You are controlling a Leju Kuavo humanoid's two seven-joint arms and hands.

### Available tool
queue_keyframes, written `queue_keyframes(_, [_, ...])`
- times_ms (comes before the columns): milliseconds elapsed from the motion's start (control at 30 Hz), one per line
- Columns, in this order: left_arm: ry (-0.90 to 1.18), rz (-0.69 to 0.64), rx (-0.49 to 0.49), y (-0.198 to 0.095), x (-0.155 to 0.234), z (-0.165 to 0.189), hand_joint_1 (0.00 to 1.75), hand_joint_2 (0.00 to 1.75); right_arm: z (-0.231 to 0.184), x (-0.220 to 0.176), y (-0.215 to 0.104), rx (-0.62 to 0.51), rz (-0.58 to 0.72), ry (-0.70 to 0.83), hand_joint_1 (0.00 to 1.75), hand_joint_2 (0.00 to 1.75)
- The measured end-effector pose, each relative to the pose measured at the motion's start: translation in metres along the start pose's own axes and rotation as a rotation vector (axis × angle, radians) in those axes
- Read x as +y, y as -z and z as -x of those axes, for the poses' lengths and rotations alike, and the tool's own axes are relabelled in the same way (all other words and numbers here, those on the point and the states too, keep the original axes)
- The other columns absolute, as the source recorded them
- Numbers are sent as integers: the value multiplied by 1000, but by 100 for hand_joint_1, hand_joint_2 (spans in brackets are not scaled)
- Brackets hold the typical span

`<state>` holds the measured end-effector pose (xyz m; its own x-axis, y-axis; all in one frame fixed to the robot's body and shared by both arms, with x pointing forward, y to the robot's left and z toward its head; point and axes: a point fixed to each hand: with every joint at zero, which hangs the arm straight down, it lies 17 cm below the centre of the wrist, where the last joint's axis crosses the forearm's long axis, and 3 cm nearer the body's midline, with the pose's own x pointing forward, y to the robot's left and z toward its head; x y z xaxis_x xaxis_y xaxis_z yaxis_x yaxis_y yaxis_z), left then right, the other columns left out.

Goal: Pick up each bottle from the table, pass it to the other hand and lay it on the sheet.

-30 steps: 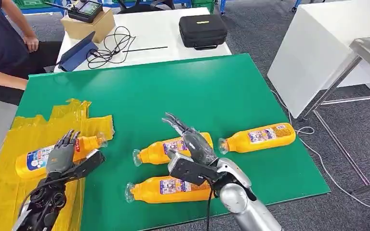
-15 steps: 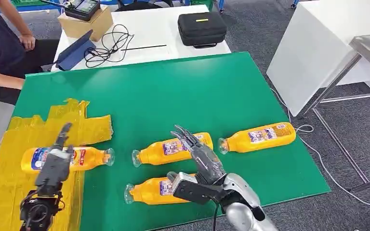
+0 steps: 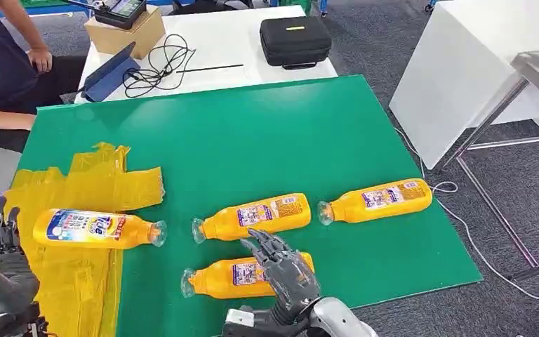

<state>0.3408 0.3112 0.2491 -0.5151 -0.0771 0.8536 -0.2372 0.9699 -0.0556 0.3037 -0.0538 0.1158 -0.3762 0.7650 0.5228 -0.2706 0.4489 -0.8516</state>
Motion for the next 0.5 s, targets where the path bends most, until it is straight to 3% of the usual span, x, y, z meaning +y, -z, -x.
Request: queue_keyframes(500, [-7,-52,-5,3,13,-10,0,0,30,33,-2,94,-111,-132,0,175])
